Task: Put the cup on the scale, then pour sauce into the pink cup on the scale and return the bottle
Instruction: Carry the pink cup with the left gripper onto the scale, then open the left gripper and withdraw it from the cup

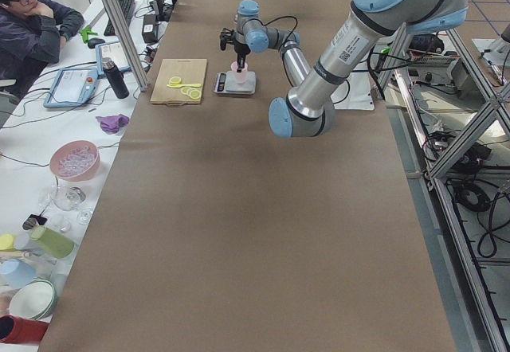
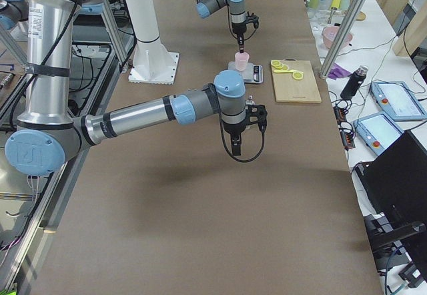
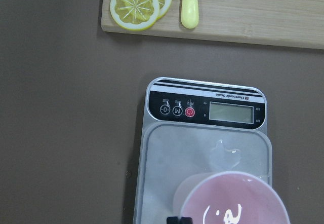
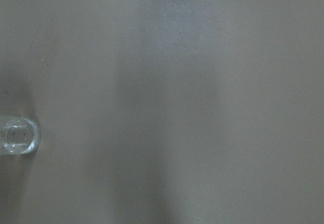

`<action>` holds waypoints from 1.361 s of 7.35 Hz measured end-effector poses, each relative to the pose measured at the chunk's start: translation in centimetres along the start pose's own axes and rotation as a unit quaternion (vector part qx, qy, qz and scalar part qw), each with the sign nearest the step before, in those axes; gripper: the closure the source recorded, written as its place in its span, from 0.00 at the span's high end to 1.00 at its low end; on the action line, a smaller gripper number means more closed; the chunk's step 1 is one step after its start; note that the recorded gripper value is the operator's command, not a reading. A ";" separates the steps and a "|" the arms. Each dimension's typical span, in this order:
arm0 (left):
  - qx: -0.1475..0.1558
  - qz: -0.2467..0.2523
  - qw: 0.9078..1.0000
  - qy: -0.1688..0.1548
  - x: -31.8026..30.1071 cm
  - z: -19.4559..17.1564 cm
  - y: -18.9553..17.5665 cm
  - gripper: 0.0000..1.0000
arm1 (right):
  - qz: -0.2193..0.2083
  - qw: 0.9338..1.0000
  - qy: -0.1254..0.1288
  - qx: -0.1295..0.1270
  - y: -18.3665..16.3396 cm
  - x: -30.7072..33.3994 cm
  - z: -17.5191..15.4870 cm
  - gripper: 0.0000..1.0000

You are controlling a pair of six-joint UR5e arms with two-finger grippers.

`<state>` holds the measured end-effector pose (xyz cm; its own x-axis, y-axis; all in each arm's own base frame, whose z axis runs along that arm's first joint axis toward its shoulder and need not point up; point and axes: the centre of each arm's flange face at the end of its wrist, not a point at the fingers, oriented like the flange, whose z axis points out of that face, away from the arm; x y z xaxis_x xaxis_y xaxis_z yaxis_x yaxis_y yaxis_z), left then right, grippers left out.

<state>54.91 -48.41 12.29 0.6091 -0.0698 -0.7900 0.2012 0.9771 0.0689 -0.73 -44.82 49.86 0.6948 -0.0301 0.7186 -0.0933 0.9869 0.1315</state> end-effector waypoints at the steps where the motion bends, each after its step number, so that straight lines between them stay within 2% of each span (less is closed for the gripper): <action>1: 0.003 0.000 1.000 -0.001 0.0 0.2 -0.1 0.00 | -0.001 1.000 0.000 0.000 0.0 0.0 0.0 1.00; 2: 0.004 0.000 1.000 -0.001 0.1 0.4 -0.2 0.00 | -0.001 1.000 0.000 0.000 0.0 0.0 0.0 1.00; 3: 0.005 0.001 1.000 -0.001 0.4 0.6 -0.3 0.23 | -0.002 1.000 0.000 0.000 0.0 0.0 0.0 1.00; 4: 0.006 0.003 1.000 0.003 0.7 0.8 -0.4 0.90 | -0.002 1.000 0.000 0.000 0.0 0.0 0.0 1.00; 5: 0.008 0.010 1.000 0.008 0.8 0.9 -0.5 0.98 | -0.003 1.000 0.000 -0.001 0.0 0.0 0.0 1.00; 8: 0.011 0.062 0.998 0.016 0.4 -0.7 -1.0 0.98 | -0.011 1.000 -0.002 0.004 -0.2 -0.4 0.0 0.99; 9: 0.007 0.086 0.996 0.013 -1.4 -2.2 -2.2 0.98 | -0.033 0.999 -0.008 0.022 -0.4 -0.9 -0.2 0.99; 10: -0.001 0.108 0.994 0.014 -4.7 -3.8 -3.6 0.98 | -0.067 0.996 -0.018 0.051 -0.7 -1.2 -0.2 0.99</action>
<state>48.40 -50.88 13.47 0.6164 0.1473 -0.7736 0.0673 0.9689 0.2381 -1.38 -45.43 48.77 0.6798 -0.1673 0.7140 -0.0759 0.9524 0.2954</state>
